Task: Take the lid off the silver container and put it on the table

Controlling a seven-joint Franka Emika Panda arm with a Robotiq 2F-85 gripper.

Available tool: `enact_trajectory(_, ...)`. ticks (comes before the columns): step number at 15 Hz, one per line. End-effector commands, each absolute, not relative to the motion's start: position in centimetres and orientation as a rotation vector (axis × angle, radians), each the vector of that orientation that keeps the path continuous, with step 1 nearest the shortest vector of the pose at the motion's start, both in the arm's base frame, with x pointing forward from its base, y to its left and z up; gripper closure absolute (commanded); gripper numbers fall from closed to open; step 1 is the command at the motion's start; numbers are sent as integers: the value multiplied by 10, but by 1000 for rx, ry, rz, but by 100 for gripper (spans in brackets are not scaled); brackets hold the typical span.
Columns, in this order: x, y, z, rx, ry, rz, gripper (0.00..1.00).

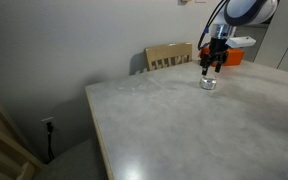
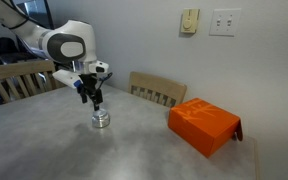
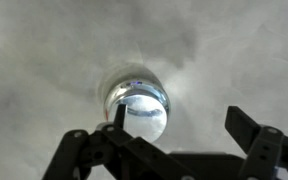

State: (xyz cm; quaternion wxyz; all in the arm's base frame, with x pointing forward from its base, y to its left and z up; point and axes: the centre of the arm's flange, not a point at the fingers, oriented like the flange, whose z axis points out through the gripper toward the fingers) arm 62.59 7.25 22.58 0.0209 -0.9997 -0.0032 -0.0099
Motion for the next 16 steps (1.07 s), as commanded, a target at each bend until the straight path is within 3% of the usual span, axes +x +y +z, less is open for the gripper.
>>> enact_trajectory(1,619,56,219,-3117,53,-28,0)
enact_trajectory(16,646,44,204,-3139,53,-27,0)
